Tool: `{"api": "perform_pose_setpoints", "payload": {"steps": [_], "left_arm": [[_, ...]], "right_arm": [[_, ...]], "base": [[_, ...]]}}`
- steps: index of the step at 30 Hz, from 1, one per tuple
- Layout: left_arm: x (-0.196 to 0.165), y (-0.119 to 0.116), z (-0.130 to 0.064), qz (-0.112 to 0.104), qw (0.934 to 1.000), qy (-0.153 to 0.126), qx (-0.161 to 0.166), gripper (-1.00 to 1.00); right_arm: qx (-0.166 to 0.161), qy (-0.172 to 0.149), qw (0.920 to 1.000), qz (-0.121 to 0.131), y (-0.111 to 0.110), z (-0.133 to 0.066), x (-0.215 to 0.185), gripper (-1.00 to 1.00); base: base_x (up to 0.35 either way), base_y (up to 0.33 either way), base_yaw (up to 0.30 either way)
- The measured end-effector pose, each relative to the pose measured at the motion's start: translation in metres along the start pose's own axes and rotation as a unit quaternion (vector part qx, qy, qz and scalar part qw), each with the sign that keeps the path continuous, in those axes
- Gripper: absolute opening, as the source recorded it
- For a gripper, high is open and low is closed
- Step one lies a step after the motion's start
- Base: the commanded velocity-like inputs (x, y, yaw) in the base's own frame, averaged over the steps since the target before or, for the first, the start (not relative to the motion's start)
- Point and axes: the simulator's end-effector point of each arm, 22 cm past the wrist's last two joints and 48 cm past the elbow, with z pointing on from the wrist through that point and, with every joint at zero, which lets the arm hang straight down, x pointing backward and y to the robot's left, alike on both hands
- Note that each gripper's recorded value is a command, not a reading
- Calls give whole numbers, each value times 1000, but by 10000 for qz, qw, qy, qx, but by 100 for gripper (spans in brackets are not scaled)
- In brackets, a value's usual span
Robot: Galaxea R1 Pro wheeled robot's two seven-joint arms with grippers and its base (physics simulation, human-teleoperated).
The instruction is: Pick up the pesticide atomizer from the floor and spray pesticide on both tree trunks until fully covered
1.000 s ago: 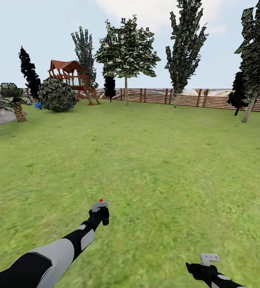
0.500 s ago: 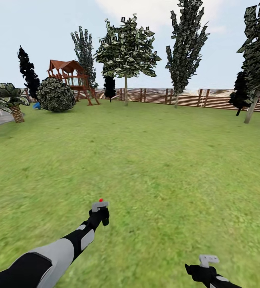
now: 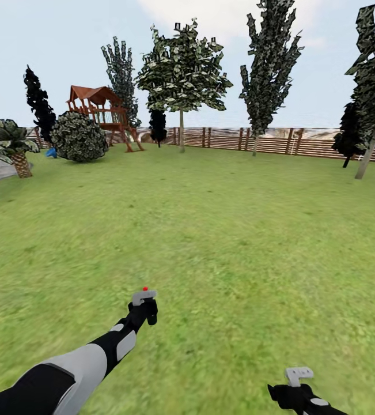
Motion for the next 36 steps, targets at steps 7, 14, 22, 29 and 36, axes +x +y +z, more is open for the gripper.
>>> {"api": "perform_pose_setpoints", "payload": {"steps": [7, 14, 22, 29, 36], "left_arm": [[4, 2, -1, 1, 10000, 40, -20, -100], [4, 2, -1, 1, 10000, 41, -20, -100], [4, 2, -1, 1, 10000, 41, -20, -100], [4, 2, -1, 1, 10000, 41, -20, -100], [4, 2, -1, 1, 10000, 41, -20, -100]], "right_arm": [[-53, -5, 10000, -75, 2, 0, 0, 100], [126, -21, 9999, -77, -22, -2, 0, 100], [425, -205, 9988, -141, -69, -9, -9, 100], [441, -211, 9987, -153, -72, -10, -9, 100], [435, -216, 9987, -151, -70, -10, -9, 100]], "base": [[350, 0, 0], [350, 0, 0], [350, 0, 0], [350, 0, 0], [350, 0, 0]]}}
